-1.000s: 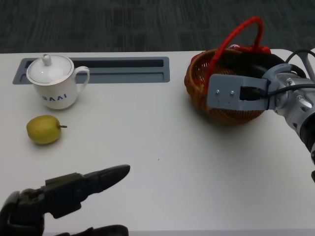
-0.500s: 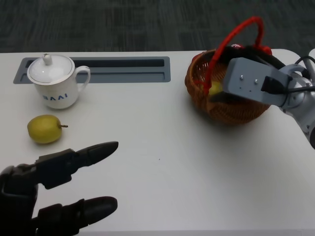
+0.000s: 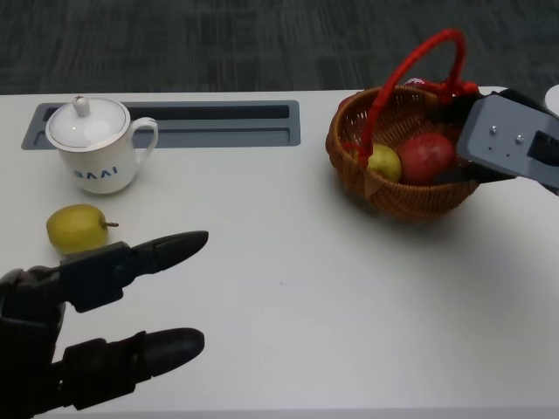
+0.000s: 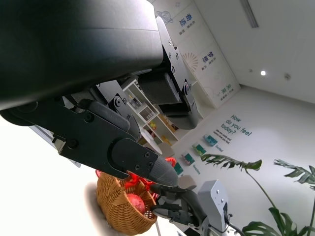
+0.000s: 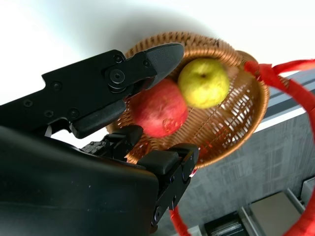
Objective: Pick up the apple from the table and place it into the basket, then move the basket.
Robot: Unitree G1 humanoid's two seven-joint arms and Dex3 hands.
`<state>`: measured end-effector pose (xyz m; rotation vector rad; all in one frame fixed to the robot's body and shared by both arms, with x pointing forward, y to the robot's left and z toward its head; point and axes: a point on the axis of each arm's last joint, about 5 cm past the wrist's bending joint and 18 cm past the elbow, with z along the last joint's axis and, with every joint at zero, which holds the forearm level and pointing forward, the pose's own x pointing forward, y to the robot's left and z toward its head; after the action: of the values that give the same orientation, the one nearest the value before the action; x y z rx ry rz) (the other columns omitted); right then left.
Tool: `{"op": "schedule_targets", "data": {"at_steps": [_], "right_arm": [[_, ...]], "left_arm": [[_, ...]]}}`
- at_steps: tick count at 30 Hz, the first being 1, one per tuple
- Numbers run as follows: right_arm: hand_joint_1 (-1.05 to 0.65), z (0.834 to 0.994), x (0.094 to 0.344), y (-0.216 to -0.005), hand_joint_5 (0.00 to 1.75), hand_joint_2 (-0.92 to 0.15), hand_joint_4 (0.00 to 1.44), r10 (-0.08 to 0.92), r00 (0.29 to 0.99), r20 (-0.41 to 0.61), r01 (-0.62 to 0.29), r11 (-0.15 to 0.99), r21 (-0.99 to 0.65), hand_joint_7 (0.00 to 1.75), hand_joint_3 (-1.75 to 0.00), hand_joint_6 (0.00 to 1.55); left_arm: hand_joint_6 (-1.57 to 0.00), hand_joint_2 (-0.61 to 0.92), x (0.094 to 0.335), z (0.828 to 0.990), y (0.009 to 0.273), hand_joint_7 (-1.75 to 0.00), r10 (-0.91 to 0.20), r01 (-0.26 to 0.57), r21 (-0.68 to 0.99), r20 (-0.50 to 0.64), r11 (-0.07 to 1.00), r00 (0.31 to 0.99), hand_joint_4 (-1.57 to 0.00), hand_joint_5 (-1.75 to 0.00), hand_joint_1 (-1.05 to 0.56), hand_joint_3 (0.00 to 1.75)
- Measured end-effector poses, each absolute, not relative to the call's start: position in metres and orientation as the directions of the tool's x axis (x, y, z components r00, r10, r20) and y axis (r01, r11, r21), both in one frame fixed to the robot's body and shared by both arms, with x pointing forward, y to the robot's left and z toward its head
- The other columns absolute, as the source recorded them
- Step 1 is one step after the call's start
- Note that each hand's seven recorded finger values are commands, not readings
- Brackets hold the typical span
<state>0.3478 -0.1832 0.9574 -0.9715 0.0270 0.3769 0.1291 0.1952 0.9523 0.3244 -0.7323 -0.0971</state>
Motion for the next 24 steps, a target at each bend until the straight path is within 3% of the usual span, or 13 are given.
{"op": "schedule_targets", "data": {"at_steps": [7,16,20,24], "right_arm": [[-0.84,0.942,0.332,-0.207,0.00,-0.85,0.49,0.336,0.936,-0.101,-0.280,0.540,-0.793,0.00,-0.01,0.50],[-0.72,0.910,0.293,-0.229,0.01,-0.83,0.49,0.435,0.893,0.119,-0.242,0.685,-0.687,0.01,0.00,0.47],[-0.63,0.895,0.272,-0.226,0.04,-0.81,0.59,0.490,0.836,0.247,-0.247,0.738,-0.627,0.03,0.00,0.56],[-0.58,0.884,0.258,-0.208,0.03,-0.82,0.67,0.541,0.753,0.376,-0.276,0.777,-0.566,0.03,0.00,0.63]], "left_arm": [[-0.84,0.83,0.130,0.951,0.199,0.00,-0.189,-0.020,0.306,0.636,0.952,0.749,-0.93,0.00,-0.51,0.00],[-0.84,0.83,0.133,0.947,0.210,0.00,-0.184,-0.011,0.298,0.618,0.955,0.764,-0.93,0.00,-0.50,0.00],[-0.83,0.84,0.135,0.945,0.213,0.00,-0.185,-0.008,0.295,0.619,0.955,0.763,-0.93,0.00,-0.50,0.00],[-0.83,0.83,0.136,0.946,0.215,0.00,-0.195,0.000,0.301,0.618,0.954,0.761,-0.93,0.00,-0.49,0.00]]}}
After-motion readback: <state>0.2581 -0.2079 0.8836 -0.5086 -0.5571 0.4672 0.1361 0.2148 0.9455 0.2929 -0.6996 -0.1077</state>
